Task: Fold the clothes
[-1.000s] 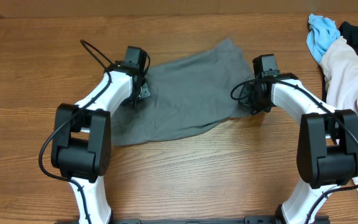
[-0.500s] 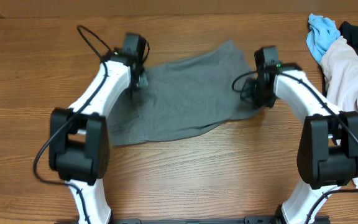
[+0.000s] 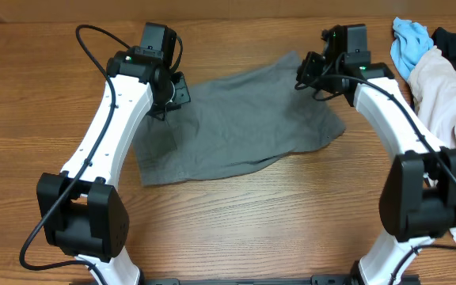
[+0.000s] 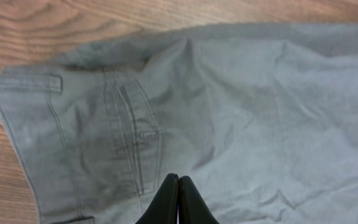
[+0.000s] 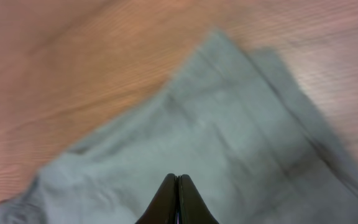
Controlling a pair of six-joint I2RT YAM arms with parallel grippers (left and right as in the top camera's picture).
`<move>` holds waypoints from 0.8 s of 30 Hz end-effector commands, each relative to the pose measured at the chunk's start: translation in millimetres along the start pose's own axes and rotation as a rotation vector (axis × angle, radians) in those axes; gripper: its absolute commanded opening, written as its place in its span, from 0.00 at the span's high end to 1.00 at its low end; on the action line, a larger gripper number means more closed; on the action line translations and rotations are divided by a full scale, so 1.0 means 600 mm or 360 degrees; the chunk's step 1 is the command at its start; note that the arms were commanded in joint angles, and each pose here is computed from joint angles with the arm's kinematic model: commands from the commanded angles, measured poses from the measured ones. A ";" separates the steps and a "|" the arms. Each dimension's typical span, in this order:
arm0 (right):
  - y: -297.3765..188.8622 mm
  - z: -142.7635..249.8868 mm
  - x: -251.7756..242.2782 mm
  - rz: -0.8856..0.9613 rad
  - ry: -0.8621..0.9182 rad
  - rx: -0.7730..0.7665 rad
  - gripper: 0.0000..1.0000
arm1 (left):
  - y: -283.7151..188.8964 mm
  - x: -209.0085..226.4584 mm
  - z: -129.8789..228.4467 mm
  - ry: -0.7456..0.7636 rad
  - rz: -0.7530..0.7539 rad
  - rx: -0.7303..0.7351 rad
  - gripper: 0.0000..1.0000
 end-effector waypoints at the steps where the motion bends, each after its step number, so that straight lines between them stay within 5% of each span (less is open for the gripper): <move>1: 0.048 0.018 0.019 -0.0183 -0.0055 0.0101 0.96 | 0.014 -0.014 0.012 0.0006 0.0045 0.0050 0.96; 9: 0.140 0.048 0.038 -0.0267 -0.0218 0.0078 0.96 | 0.077 -0.035 0.026 0.0045 0.0036 0.0032 0.96; 17: 0.176 0.034 0.000 0.0112 -0.0245 -0.0161 0.96 | 0.139 -0.013 0.028 0.0058 -0.0237 0.0037 0.96; 24: 0.219 0.048 -0.025 0.0127 -0.0238 -0.0169 0.96 | 0.169 -0.004 0.027 0.0062 -0.0331 0.0040 0.96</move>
Point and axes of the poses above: each gripper's point midway between its finger pads, its own y axis out along the fingers, its own x axis along the line the jaws close on, z = x × y, the point moved 9 cm from there along -y, back along the fingers, and after that the axes turned 1 degree about -y, right-handed, at the moved point
